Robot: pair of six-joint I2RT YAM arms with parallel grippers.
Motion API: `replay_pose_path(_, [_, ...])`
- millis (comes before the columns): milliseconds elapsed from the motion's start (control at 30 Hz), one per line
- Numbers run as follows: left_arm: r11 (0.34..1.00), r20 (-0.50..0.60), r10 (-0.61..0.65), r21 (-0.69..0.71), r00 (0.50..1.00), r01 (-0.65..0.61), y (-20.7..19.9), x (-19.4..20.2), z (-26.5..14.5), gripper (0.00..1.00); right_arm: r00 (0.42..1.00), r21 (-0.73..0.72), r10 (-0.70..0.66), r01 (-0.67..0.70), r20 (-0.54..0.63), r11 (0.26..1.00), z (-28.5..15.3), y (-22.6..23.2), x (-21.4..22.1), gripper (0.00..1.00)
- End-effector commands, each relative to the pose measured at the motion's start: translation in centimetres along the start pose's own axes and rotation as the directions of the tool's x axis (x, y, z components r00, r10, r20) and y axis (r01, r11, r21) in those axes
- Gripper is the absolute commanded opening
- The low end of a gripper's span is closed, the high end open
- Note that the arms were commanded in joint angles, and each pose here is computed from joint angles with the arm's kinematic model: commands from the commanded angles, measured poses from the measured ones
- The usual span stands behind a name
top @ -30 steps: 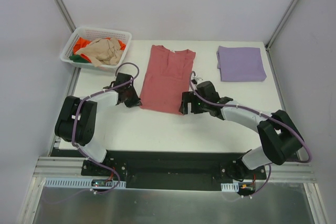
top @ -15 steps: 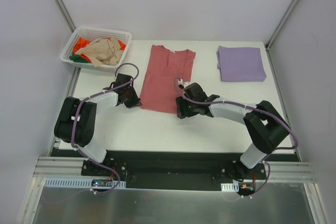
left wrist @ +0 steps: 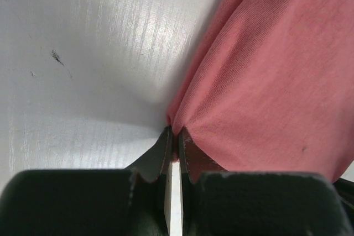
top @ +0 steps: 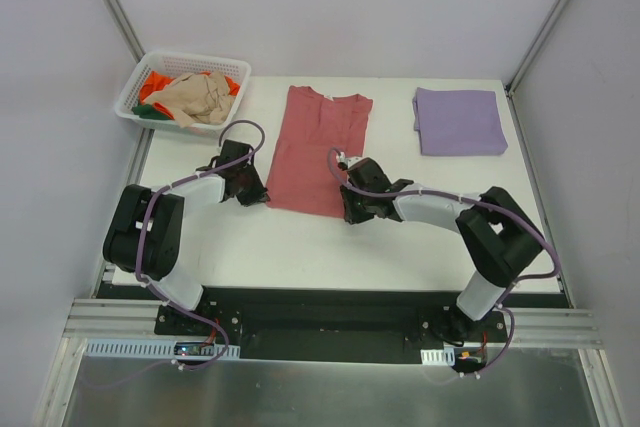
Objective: Fold and stack the t-shirts
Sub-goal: Grab one side of the 2/3 rectangular tshirt with both arms
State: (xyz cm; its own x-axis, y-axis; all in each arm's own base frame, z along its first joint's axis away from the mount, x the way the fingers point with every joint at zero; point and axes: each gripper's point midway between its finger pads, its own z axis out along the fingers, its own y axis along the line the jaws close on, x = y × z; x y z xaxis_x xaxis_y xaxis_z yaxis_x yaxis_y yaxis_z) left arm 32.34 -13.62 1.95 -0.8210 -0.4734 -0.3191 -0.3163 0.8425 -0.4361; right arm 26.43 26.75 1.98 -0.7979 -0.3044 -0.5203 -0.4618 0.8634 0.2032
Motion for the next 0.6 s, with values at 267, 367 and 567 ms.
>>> replay_pose_path(267, [0.999,0.174,-0.050,0.018,0.983,0.047,1.9,0.9,-7.2,0.00,0.994,-0.283,-0.019,-0.014,-0.112,0.959,-7.9,7.2,2.4,0.00])
replay_pose_path(367, [0.995,0.241,-0.076,0.079,0.968,0.058,2.1,1.6,-10.3,0.00,0.985,-0.478,-0.023,-0.063,-0.173,0.876,-12.2,10.8,3.6,0.00])
replay_pose_path(567, [0.979,0.399,-0.125,0.198,0.909,0.047,2.1,1.7,-17.0,0.00,0.968,-0.728,-0.110,-0.094,-0.228,0.679,-19.6,15.5,4.9,0.00])
